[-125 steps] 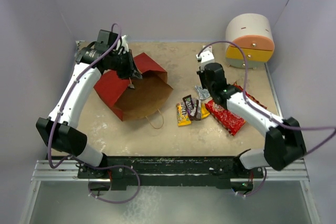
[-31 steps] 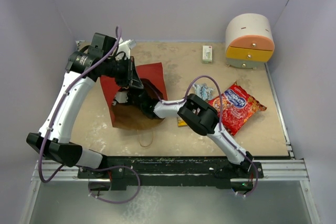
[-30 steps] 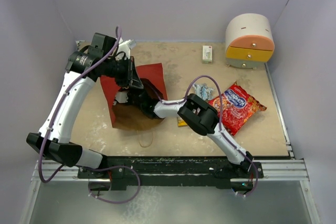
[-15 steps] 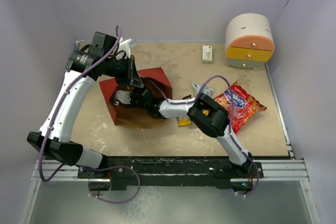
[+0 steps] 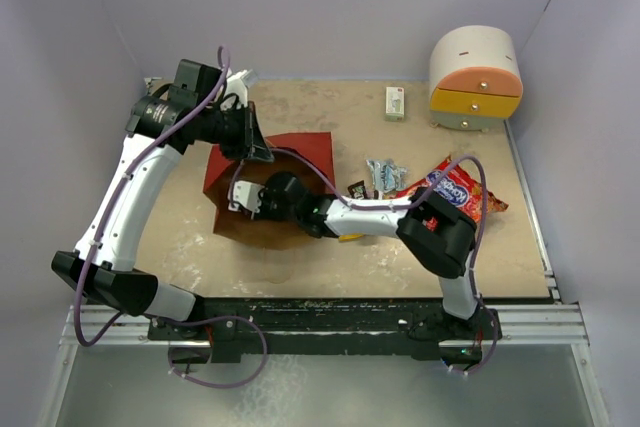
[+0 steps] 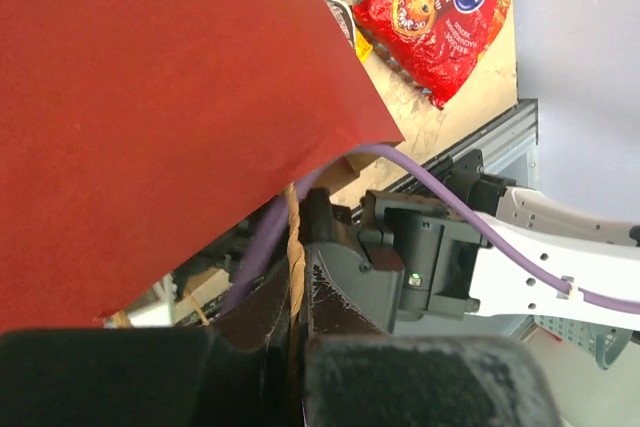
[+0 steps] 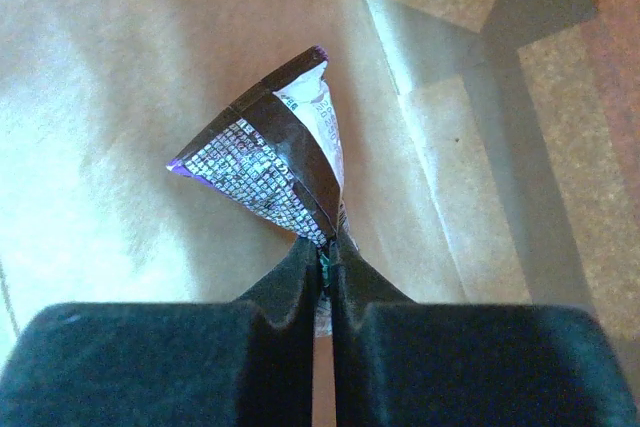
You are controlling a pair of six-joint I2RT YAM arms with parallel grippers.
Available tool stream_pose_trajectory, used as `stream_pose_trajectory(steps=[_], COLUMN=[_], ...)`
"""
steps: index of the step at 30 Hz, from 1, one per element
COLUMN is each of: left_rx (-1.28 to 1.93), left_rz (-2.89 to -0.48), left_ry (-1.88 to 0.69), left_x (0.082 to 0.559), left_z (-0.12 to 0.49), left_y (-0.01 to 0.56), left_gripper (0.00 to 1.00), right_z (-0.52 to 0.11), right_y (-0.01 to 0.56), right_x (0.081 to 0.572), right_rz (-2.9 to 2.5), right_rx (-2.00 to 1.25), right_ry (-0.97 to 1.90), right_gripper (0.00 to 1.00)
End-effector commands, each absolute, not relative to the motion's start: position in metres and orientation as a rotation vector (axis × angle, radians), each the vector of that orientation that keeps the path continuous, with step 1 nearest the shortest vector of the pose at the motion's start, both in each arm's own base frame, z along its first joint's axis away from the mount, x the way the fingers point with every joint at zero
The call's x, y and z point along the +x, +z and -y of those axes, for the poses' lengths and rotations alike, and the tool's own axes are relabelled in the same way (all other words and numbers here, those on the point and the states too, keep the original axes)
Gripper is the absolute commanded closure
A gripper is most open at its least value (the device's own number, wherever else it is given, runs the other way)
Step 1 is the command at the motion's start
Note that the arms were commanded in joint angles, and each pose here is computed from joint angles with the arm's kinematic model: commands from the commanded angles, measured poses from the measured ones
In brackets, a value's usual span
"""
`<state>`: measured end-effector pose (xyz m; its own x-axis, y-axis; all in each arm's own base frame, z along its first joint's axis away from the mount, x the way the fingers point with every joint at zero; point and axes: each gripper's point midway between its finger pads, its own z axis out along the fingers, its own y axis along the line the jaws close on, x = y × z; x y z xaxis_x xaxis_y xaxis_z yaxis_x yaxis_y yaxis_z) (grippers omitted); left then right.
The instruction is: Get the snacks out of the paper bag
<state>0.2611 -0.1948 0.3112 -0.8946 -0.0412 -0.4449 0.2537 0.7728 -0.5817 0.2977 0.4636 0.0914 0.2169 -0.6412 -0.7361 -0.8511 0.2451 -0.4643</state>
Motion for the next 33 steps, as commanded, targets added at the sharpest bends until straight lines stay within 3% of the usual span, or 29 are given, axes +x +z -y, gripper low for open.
stream_pose_trajectory(steps=[1, 8, 18, 25, 33], left_rx=[0.132, 0.079, -0.025, -0.101, -0.139], left_rz=[-2.448, -2.399, -2.375, -2.414, -2.411], left_ry=[-0.962, -0.914, -0.787, -0.712, -0.703], left_x=[0.271, 0.281, 0.311, 0.323, 0.325], left_z=[0.203, 0.197, 0.187, 0.179, 0.176], left_y=[0.326, 0.332, 0.331, 0.315, 0.314], left_gripper=[1.00, 1.00, 1.00, 1.00, 1.00], right_z=[-0.461, -0.441, -0.380, -0.337, -0.280], right_y=[0.120, 0.161, 0.236, 0.292, 0.326], right_x=[0.274, 0.235, 0.219, 0.219, 0.260], right_rz=[-1.482, -1.414, -1.441, -1.457, -1.526], right_rx=[-1.442, -1.429, -1.230, -1.038, -0.779], right_ry=[0.337, 0.431, 0.432, 0.405, 0.176], right_gripper=[0.99, 0.99, 0.99, 1.00, 1.00])
